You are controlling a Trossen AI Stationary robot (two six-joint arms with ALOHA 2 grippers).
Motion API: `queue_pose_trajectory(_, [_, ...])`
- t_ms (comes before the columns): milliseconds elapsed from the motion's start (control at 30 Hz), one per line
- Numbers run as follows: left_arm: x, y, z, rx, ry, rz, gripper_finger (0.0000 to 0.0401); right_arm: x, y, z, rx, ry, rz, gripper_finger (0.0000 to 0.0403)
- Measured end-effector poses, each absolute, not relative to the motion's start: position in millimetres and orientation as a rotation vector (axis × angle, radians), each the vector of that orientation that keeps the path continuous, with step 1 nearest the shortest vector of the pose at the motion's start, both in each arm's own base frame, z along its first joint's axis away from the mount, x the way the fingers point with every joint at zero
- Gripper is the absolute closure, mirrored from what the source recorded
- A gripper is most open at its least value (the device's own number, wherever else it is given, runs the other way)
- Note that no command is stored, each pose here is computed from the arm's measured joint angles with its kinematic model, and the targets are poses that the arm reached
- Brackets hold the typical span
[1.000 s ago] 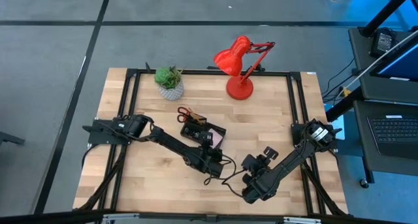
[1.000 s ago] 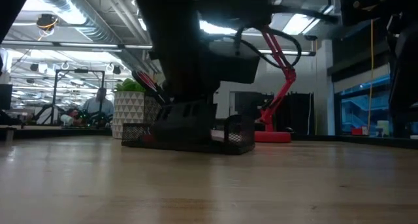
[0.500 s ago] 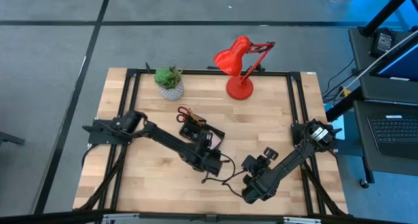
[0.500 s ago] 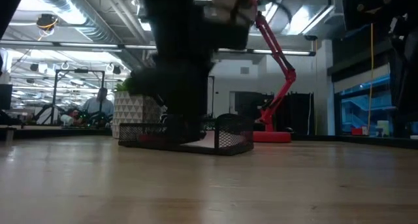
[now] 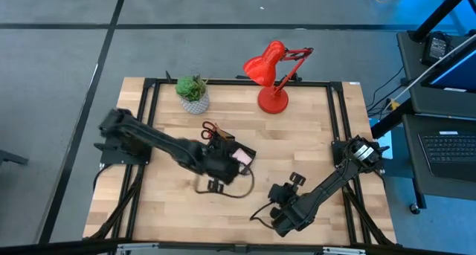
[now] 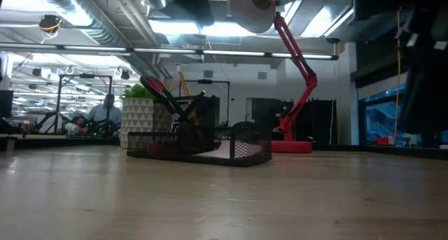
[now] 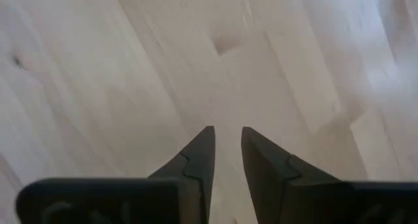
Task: Pick and place office supplies into organizer
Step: Adjust the black desk organizer on the table
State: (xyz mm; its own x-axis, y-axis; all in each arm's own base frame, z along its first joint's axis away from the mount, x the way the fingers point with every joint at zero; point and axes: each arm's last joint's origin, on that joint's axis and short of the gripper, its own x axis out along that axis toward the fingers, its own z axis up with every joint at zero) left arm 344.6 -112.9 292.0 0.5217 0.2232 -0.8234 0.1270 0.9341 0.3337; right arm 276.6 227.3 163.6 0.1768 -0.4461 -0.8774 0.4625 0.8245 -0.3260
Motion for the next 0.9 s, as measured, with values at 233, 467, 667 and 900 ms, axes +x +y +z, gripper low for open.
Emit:
queue_pose_trajectory(233, [295,-98,323,0.224,0.748,-0.046,0.0273,288,229,165,-0.055,1.100,-0.586,0.0323])
queue_pose_trajectory(467, [241,-82,310,0.131,0.518,-0.070,0.0274,317,230,188,-0.067,0.869,-0.407,0.0323])
queue_pose_trajectory(667, [204,-72,272,0.072,0.364,-0.098,0.0274,352,228,202,-0.106,0.718,-0.203,0.0323])
queue_pose_trajectory(900, [174,-64,229,0.037,0.244,-0.116,0.0274,376,197,200,-0.127,0.717,-0.190,0.0323])
